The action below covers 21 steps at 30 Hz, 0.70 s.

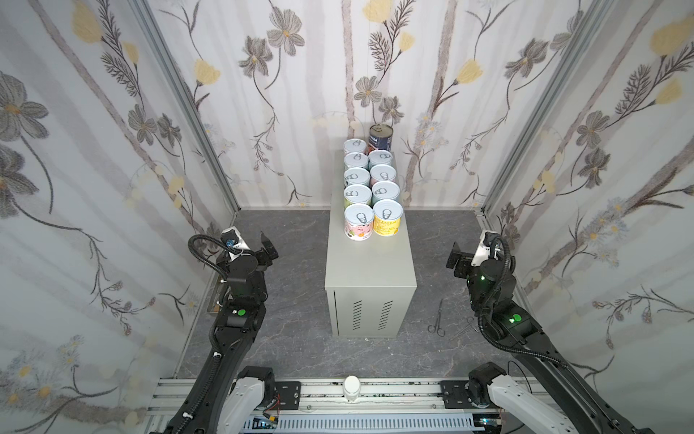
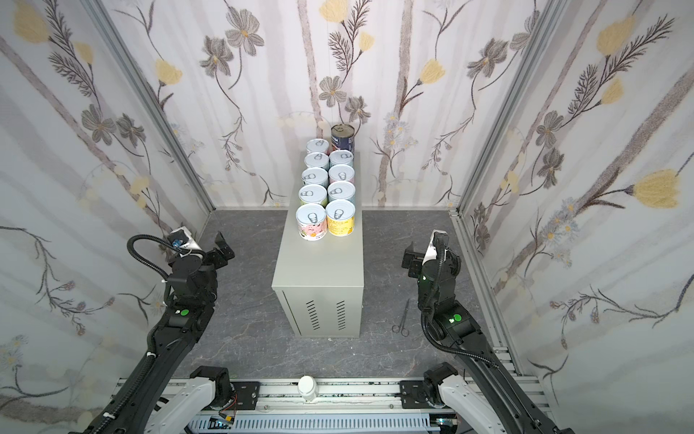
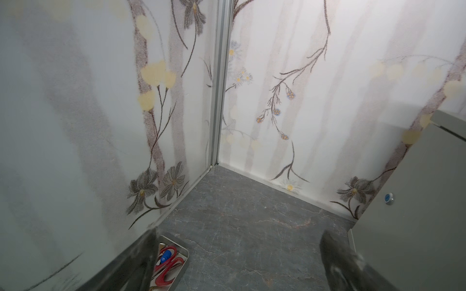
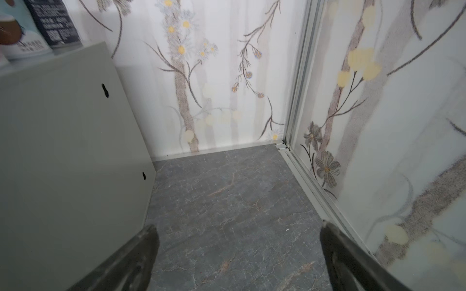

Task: Place and organize the canned foods onto the counter

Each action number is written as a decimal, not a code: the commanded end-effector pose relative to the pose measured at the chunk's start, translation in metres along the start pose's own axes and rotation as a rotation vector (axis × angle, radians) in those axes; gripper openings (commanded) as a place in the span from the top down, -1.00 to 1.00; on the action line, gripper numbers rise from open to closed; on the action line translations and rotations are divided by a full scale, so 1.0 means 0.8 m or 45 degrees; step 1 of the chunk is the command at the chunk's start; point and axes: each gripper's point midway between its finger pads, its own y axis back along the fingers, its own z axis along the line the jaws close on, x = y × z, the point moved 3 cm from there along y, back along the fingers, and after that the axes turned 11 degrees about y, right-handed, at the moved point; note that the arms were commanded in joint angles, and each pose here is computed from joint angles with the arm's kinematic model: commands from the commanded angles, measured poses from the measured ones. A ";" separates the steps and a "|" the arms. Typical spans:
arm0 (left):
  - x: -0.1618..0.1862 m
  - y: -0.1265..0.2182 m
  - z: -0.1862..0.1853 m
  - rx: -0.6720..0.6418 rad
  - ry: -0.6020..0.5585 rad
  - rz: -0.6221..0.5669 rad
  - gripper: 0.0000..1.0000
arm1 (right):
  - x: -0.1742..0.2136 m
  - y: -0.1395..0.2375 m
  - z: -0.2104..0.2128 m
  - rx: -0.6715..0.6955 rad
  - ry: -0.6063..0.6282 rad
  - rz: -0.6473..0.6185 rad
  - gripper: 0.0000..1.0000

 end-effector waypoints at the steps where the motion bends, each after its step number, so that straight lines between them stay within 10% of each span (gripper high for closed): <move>1: 0.000 0.000 0.017 -0.029 0.083 -0.134 -1.00 | 0.003 -0.007 0.013 -0.130 -0.070 -0.010 -1.00; 21: 0.118 -0.016 0.066 -0.006 0.132 -0.144 -1.00 | 0.016 -0.016 0.032 -0.297 -0.116 -0.007 -1.00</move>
